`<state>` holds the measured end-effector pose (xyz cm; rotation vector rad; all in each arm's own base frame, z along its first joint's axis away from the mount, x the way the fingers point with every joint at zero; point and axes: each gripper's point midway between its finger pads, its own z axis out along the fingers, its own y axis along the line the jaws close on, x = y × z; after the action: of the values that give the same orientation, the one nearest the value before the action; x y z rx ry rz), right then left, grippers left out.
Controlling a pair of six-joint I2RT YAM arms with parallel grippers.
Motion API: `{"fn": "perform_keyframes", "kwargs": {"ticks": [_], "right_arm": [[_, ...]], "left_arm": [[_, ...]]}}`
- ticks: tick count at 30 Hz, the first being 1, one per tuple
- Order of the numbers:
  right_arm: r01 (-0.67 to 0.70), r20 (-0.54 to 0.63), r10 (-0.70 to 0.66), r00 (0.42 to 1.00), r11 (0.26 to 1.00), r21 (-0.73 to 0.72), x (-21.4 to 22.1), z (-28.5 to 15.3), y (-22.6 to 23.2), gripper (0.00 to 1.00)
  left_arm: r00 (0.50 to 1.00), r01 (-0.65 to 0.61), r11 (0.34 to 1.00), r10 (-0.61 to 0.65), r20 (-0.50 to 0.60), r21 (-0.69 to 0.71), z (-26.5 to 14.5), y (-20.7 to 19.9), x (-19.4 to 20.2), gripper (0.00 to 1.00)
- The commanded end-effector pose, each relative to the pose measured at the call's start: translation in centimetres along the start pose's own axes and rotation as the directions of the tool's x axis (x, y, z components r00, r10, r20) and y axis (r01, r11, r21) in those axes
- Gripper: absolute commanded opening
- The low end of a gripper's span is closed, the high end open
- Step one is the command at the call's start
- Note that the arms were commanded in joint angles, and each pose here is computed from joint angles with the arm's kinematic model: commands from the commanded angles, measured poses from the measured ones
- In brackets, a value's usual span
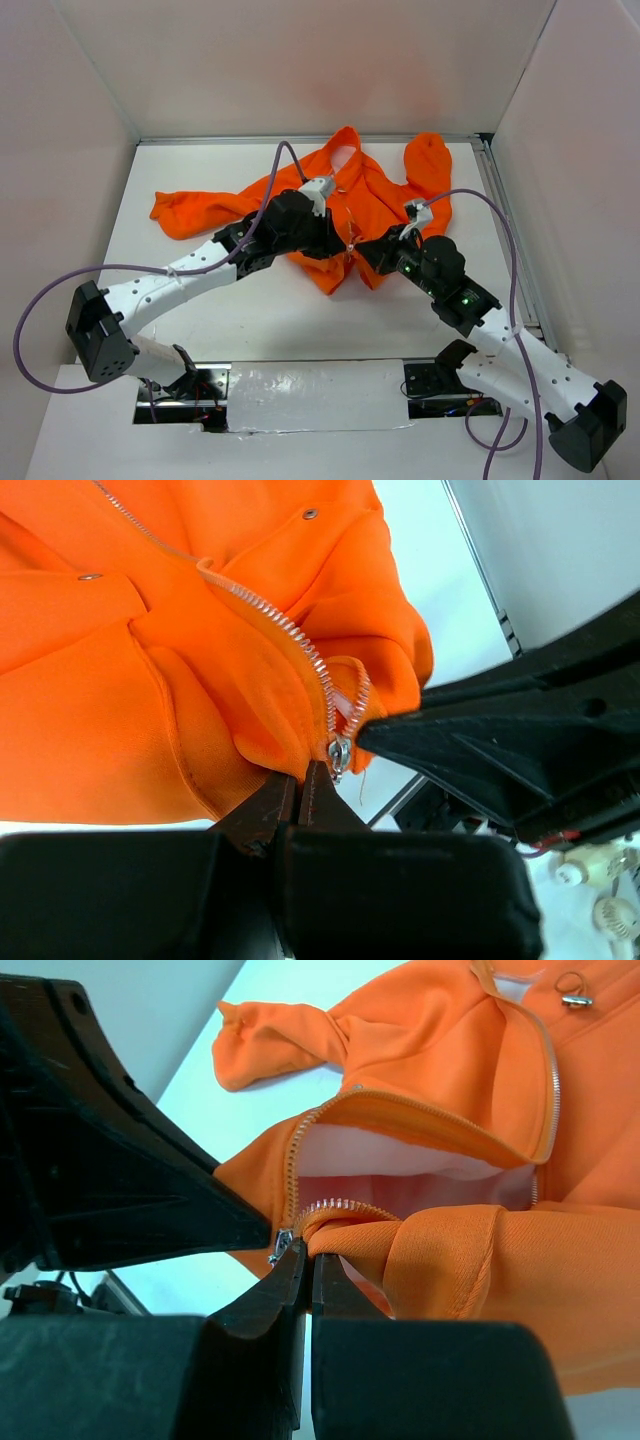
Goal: Zip up the jacket
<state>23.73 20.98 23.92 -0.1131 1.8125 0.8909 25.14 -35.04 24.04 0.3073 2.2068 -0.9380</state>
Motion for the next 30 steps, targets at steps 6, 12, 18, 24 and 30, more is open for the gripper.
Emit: {"fn": "perform_keyframes", "kwargs": {"ticks": [6,12,18,24,30], "right_arm": [[0.115,0.169,-0.096,0.981,0.988,-0.107,-3.2,-0.3,1.7,0.0],[0.114,0.249,-0.082,0.965,0.986,-0.119,-5.0,-0.7,1.9,0.0],[0.084,0.284,-0.059,0.957,0.994,-0.074,-7.3,-1.5,1.1,0.0],[0.071,0.271,-0.051,0.961,0.995,-0.065,-8.1,-2.0,0.3,0.0],[0.076,-0.024,-0.081,0.996,0.983,-0.169,-2.6,-0.5,0.9,0.05]], "left_arm": [[0.99,-0.127,0.961,0.14,-0.035,0.246,-2.2,-4.5,1.3,0.0],[0.977,-0.095,0.965,0.137,-0.161,0.244,-1.2,-3.0,5.5,0.0],[0.97,-0.078,0.993,0.095,-0.225,0.085,-1.2,0.9,8.2,0.0],[0.956,-0.047,0.998,0.053,-0.287,0.028,-1.8,2.7,10.9,0.0],[0.978,-0.041,0.999,0.046,-0.203,0.029,-1.3,1.4,7.9,0.0]]}}
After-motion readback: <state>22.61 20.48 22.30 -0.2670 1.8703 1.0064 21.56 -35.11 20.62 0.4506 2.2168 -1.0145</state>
